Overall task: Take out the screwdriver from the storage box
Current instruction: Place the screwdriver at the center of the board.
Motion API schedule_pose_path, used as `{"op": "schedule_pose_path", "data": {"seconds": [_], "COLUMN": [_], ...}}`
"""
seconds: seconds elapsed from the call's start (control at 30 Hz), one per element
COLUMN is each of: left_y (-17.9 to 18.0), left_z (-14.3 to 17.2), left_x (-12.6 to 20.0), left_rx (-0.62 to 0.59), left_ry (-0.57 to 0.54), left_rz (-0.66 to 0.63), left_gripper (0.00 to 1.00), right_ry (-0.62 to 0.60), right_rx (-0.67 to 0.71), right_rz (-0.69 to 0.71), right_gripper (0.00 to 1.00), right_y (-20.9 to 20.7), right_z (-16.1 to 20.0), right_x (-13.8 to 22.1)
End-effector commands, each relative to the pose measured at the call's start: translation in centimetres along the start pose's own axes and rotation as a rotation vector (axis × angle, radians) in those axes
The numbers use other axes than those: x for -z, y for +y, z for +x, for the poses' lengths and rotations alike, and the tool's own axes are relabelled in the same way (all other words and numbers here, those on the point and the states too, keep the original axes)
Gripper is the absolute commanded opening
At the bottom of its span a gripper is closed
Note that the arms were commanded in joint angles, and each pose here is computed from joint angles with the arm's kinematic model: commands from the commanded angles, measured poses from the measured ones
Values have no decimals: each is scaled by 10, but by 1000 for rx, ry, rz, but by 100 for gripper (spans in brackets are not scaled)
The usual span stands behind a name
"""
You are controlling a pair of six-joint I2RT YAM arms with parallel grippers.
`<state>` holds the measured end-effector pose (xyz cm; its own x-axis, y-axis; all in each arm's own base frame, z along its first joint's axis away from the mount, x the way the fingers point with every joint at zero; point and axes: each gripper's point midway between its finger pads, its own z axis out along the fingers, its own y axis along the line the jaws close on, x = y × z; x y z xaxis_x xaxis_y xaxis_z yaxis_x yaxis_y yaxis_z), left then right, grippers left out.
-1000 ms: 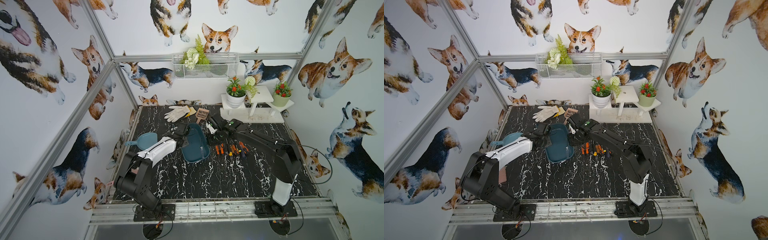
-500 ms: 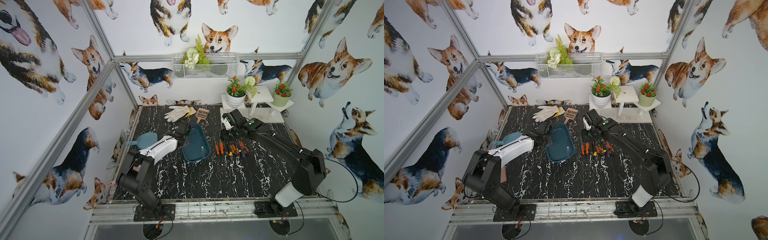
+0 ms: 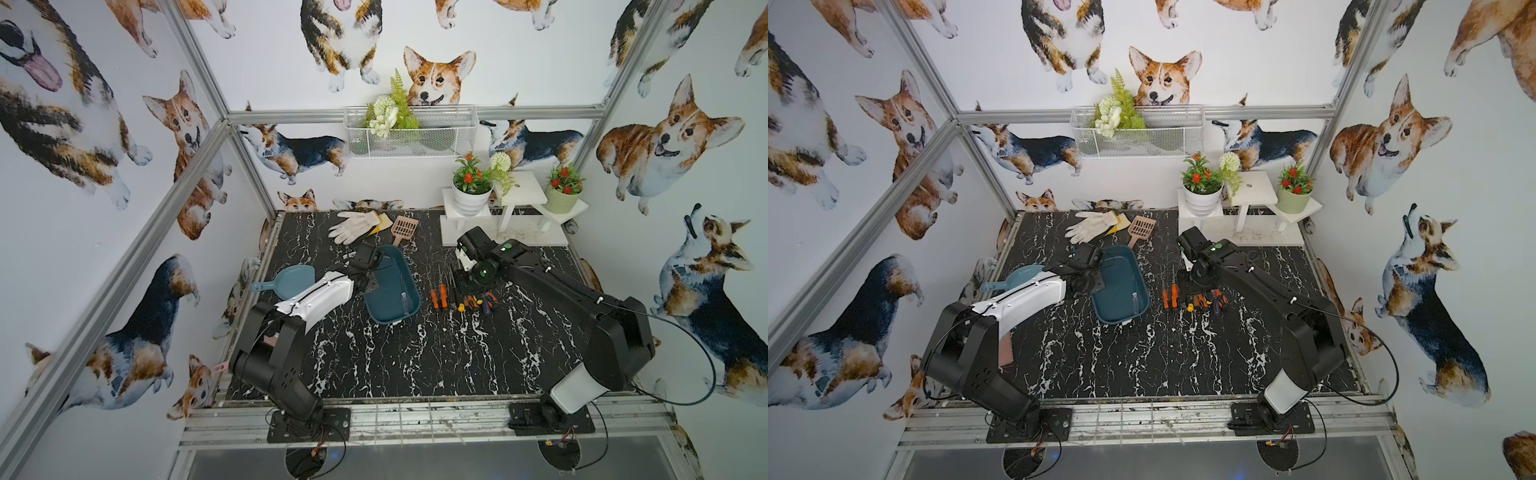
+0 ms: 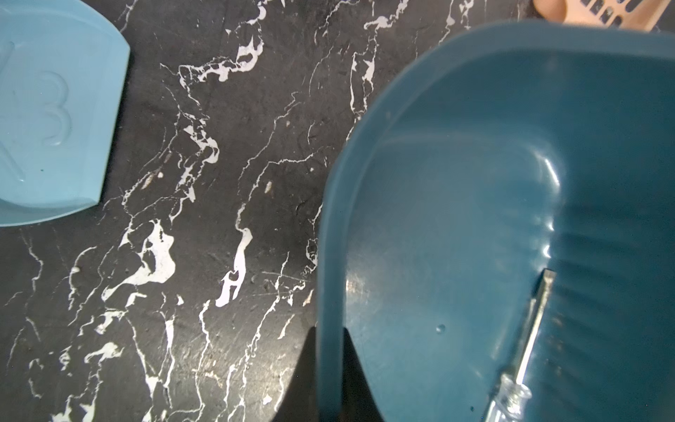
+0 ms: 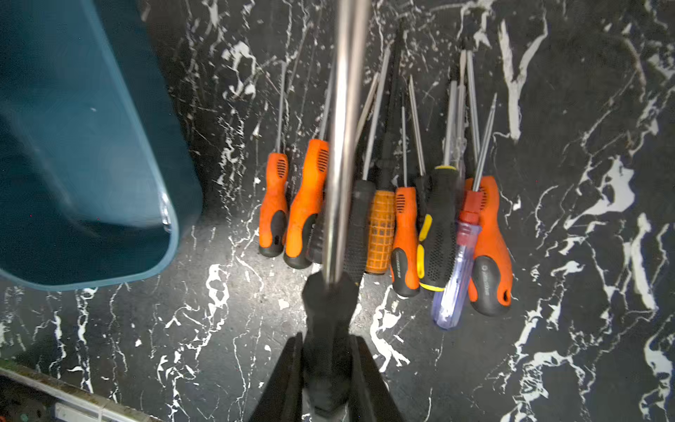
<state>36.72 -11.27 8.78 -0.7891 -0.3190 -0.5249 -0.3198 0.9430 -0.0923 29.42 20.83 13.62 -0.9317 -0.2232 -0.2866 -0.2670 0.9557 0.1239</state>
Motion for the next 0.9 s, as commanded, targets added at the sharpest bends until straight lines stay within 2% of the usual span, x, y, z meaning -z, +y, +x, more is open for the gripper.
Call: {"op": "schedule_pose_path", "data": {"seconds": [0.0, 0.47, 0.87], "left_y": [1, 2, 1], "left_z": [-6, -8, -10], "left_x": [4, 7, 9], "left_rx": [-7, -10, -15], "left_ry": [-16, -25, -28], "left_rz": [-10, -10, -7], "left_gripper": [0, 0, 0], "right_ry": [67, 192, 207], "right_rx": [33, 100, 126], "right_rz": [66, 211, 236], "right_gripper": [0, 0, 0], "right_y": [-12, -37, -43], "right_z": [12, 21, 16], "right_x": [-10, -38, -50]}}
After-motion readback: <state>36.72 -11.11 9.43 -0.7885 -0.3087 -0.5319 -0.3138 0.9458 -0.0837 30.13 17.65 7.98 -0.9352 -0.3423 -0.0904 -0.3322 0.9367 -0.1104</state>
